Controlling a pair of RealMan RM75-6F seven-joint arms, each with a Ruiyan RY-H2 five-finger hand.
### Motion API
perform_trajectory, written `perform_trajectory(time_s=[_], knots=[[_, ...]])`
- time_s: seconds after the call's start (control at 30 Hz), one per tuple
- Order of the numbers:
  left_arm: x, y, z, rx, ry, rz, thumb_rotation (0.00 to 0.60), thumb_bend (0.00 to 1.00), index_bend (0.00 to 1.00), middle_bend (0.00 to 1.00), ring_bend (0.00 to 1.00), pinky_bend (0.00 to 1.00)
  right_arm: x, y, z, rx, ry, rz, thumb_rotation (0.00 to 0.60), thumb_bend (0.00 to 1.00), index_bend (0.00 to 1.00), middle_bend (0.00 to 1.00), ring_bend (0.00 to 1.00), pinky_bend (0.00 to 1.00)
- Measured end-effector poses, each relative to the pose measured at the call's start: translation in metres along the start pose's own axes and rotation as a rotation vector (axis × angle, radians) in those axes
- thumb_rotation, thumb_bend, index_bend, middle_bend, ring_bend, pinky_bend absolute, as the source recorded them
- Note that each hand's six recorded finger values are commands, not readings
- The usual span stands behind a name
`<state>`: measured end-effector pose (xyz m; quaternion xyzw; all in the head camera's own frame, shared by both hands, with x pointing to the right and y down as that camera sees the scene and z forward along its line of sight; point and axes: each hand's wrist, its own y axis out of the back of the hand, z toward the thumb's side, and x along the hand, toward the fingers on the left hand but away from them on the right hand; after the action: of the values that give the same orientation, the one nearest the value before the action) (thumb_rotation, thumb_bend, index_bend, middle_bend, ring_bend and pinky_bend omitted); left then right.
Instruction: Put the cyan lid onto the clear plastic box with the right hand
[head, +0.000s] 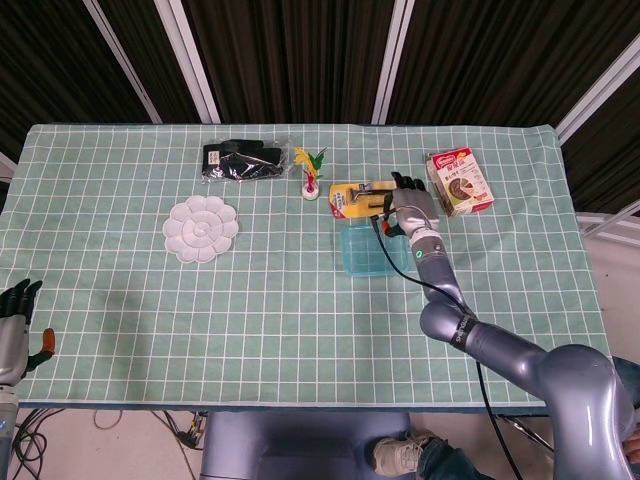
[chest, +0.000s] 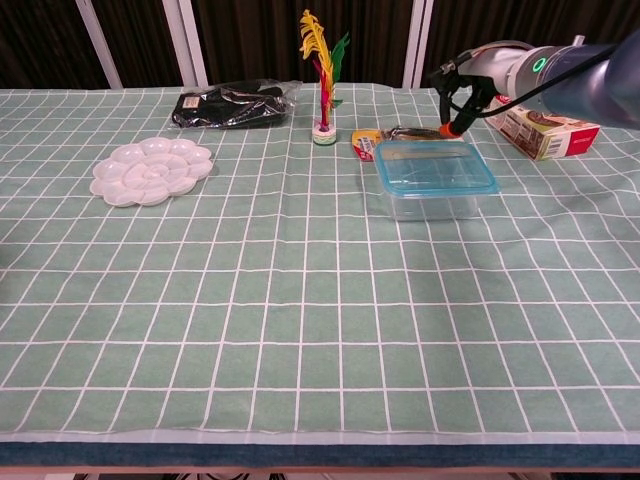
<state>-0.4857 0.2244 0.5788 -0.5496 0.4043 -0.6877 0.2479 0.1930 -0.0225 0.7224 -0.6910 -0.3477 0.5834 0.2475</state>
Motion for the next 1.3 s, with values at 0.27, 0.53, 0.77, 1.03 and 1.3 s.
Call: perform_trajectory(time_s=[0.27, 0.53, 0.77, 1.03, 1.3], knots=[[0.0, 0.0, 0.0, -0.003, -0.002, -0.003, 0.6, 0.53, 0.06, 0.0, 0.0, 0.0, 0.0, -0.018, 0.025, -0.044, 0.055, 0.018, 0.6, 0.55, 0.61, 0.01, 0.0, 0.0], [0.0, 0.0, 0.0, -0.004, -0.005, -0.007, 0.6, 0.53, 0.06, 0.0, 0.0, 0.0, 0.0, -0.032, 0.043, -0.043, 0.083, 0.044, 0.6, 0.55, 0.61, 0.01, 0.0, 0.0], [0.0, 0.0, 0.0, -0.004, -0.007, -0.009, 0.6, 0.53, 0.06, 0.0, 0.0, 0.0, -0.002, -0.036, 0.043, -0.031, 0.07, 0.055, 0.6, 0.55, 0.61, 0.0, 0.0, 0.0], [0.0, 0.0, 0.0, -0.006, -0.004, -0.011, 0.6, 0.53, 0.06, 0.0, 0.0, 0.0, -0.005, -0.04, 0.038, -0.018, 0.051, 0.078, 0.6, 0.55, 0.61, 0.0, 0.0, 0.0], [0.0, 0.0, -0.001, -0.008, -0.002, -0.014, 0.6, 0.53, 0.06, 0.0, 0.0, 0.0, -0.007, -0.048, 0.035, -0.007, 0.044, 0.146, 0.6, 0.55, 0.61, 0.0, 0.0, 0.0]])
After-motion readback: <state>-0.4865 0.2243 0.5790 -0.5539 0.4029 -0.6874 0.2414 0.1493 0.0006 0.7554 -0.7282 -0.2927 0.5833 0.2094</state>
